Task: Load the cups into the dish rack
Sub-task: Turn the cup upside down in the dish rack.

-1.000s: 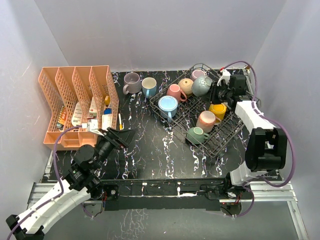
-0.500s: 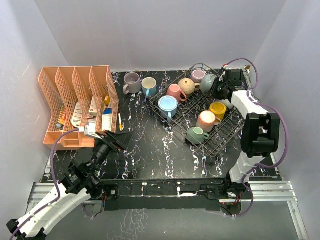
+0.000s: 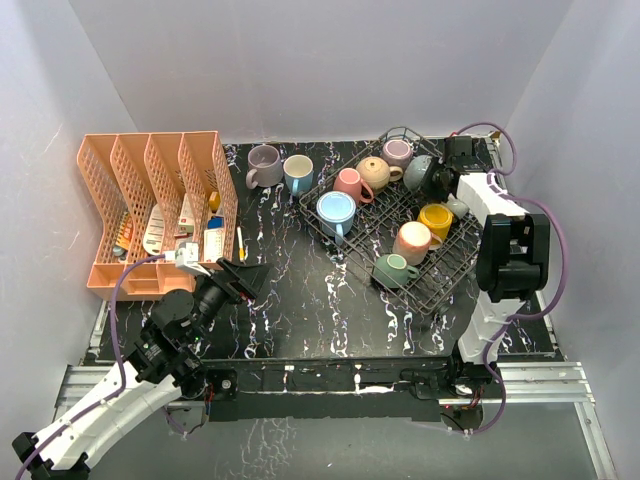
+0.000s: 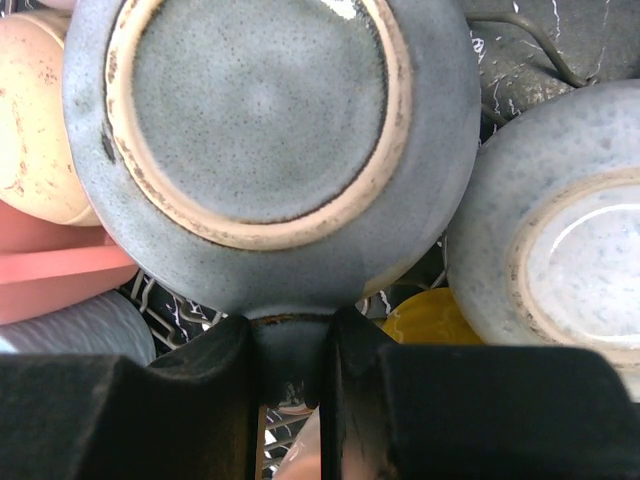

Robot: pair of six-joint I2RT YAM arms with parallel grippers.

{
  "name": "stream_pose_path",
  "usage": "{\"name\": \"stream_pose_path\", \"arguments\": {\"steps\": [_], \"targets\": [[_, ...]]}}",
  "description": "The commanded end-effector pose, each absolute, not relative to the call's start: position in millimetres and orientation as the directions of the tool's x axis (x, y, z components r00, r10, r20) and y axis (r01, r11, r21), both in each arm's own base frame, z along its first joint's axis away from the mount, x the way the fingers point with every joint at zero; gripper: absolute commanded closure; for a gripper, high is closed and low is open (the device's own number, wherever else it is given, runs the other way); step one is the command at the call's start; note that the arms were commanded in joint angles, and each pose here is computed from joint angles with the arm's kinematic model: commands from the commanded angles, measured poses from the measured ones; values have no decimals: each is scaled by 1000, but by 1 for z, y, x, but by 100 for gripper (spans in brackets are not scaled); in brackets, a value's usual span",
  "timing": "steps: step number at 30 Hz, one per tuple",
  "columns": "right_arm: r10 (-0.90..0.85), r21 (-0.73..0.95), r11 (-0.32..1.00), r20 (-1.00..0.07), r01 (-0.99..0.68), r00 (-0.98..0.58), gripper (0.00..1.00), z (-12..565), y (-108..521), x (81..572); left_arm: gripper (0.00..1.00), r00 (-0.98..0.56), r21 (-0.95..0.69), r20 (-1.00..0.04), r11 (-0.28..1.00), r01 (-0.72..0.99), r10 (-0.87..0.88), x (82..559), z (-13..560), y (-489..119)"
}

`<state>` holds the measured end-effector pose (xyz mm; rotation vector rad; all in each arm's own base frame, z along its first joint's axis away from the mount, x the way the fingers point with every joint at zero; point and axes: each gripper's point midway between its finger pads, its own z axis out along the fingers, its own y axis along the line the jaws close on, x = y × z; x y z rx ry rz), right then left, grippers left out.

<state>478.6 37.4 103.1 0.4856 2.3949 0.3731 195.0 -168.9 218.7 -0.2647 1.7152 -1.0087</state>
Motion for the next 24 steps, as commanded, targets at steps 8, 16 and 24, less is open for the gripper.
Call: {"name": "stream_pose_path", "arguments": {"steps": [8, 16, 24], "targets": [[493, 449, 862, -641, 233, -588, 91, 156, 53, 524, 3, -371, -747, -664, 583, 319, -649, 196, 239, -169], [473, 414, 877, -649, 245, -595, 91, 143, 59, 531, 3, -376, -751, -660, 580, 315, -650, 196, 239, -169], [465, 372, 885, -659, 281, -591, 83, 130, 50, 539, 3, -375, -752, -660, 582, 311, -652, 196, 239, -169]]}}
